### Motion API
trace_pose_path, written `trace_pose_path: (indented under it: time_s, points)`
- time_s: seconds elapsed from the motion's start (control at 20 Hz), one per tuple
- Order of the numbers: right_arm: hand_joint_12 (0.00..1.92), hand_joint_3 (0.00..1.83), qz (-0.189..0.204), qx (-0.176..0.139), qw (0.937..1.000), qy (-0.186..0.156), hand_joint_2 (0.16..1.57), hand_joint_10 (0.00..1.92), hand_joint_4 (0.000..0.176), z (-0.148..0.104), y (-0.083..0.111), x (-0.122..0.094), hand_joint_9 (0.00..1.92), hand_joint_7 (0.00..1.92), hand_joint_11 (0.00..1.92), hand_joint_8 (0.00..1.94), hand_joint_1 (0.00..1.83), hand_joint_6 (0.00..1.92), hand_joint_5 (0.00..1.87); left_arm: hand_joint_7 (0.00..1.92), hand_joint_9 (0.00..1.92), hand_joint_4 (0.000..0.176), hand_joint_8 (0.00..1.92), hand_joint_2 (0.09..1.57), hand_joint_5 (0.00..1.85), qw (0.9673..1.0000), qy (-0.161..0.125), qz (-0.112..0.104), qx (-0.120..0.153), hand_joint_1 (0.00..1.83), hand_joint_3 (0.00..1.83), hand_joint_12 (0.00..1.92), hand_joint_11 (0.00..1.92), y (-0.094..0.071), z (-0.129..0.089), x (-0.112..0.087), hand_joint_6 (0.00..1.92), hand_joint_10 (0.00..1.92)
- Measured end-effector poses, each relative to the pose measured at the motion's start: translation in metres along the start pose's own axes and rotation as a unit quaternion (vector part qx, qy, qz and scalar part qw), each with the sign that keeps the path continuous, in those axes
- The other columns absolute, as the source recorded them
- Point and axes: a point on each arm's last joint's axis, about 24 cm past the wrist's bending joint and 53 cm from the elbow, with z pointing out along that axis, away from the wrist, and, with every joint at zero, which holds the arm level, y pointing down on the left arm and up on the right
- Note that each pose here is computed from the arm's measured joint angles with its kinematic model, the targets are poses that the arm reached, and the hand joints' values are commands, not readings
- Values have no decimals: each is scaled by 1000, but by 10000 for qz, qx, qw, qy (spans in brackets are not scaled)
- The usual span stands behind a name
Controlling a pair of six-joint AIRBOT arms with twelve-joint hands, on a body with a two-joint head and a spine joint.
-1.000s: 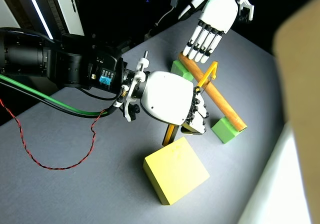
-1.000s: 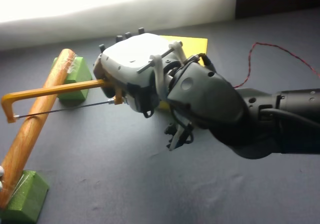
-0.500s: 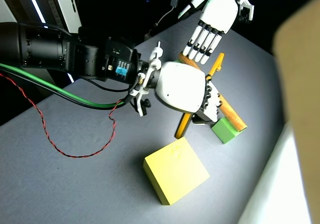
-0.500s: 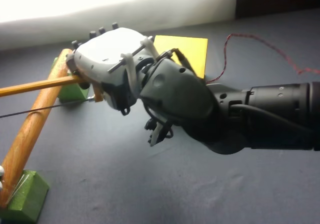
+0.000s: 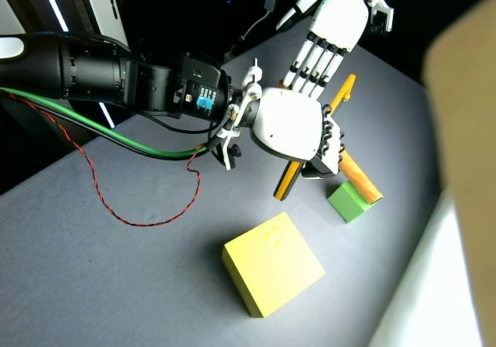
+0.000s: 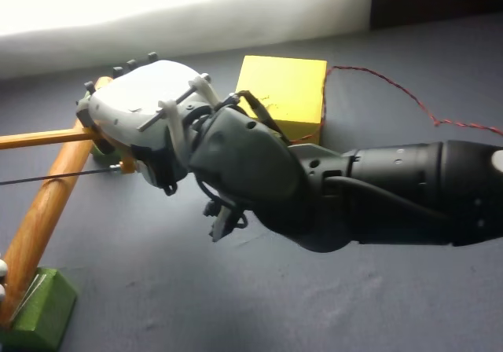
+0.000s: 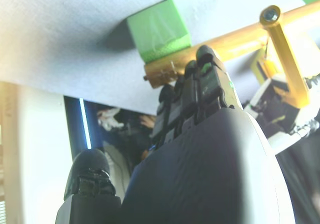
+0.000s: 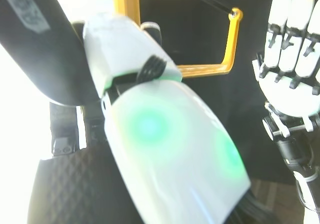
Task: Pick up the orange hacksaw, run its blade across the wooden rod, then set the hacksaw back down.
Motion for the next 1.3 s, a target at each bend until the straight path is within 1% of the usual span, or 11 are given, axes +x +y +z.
trace_pose_path:
  time_s: [0.15, 0.3, 0.45, 0.5, 0.7, 0.85, 1.0, 1.05, 1.1, 1.25, 1.3]
  points:
    - [1921, 1, -5, -79, 9999, 100, 1292, 1549, 0, 8, 8, 8, 571, 577, 544, 1367, 1455, 1605, 544, 20, 17, 0, 1, 1195, 43, 10000, -2, 2, -15, 0, 0, 124, 0, 1, 0, 0, 2, 2]
    - [1921, 0, -25, -107, 9999, 92, 1291, 1525, 0, 11, 12, 9, 583, 577, 531, 1377, 1456, 1610, 551, 33, 29, 0, 2, 1194, 52, 10000, -3, 0, -13, 0, 0, 168, 0, 1, 0, 0, 2, 3]
    - [1921, 0, 1, -180, 9997, 183, 1291, 1529, 0, 12, 18, 15, 585, 569, 547, 1405, 1456, 1589, 544, 31, 27, 0, 2, 1198, 61, 10000, -20, -12, 8, 0, 1, 194, 0, -1, 1, 0, 4, 2]
    - [1921, 1, -2, -192, 9996, 195, 1296, 1538, 0, 11, 19, 16, 560, 555, 547, 1426, 1454, 1621, 540, 29, 26, 0, 1, 1195, 57, 10000, -17, -10, 6, 0, 0, 183, 0, -1, 1, 0, 1, 1]
    - [1921, 0, 7, -264, 9993, 274, 1290, 1537, 0, -11, 22, 20, 570, 584, 542, 1389, 1456, 1580, 558, 34, 27, 0, 1, 1197, 56, 10000, -28, -7, 17, 0, 2, 179, 0, -2, 1, -1, 1, 2]
    - [1921, 1, -29, -173, 9992, 355, 1293, 1546, 0, -29, 7, 21, 566, 566, 549, 1372, 1454, 1600, 552, 42, 35, 0, 3, 1196, 62, 10000, -38, -3, 27, 0, 1, 202, 0, -2, 2, -1, 2, 3]
    - [1921, 1, -81, 77, 9991, 412, 1296, 1537, 0, -55, -26, 19, 567, 549, 547, 1421, 1455, 1618, 543, 44, 39, 0, 2, 1200, 66, 10000, -45, 1, 30, 0, 2, 188, 0, -2, 2, -2, 2, 3]
    - [1921, 0, -81, 147, 9990, 422, 1292, 1512, 0, -62, -33, 18, 589, 567, 511, 1416, 1457, 1607, 555, 41, 36, 0, 0, 1201, 60, 10000, -45, -1, 30, 0, 1, 185, 0, -2, 2, -2, 0, 1]
    - [1921, 2, -81, 223, 9988, 431, 1298, 1530, 0, -70, -41, 18, 568, 548, 535, 1437, 1455, 1641, 531, 44, 38, 0, 1, 1202, 66, 10000, -43, -1, 34, 0, 2, 186, 0, -3, 2, -1, 3, 2]
    - [1907, 0, -110, 445, 9984, 341, 1300, 1524, 0, -89, -60, 11, 571, 524, 565, 1455, 1454, 1648, 522, 51, 45, 0, 2, 1205, 79, 10000, -44, 0, 32, 0, 2, 218, 0, -3, 2, -2, 5, 3]
    - [1907, 0, -127, 474, 9984, 295, 1300, 1524, 0, -89, -61, 9, 571, 524, 565, 1455, 1454, 1648, 522, 51, 45, 0, 2, 1205, 79, 10000, -46, -1, 32, 0, 2, 218, 0, -3, 2, -2, 5, 3]
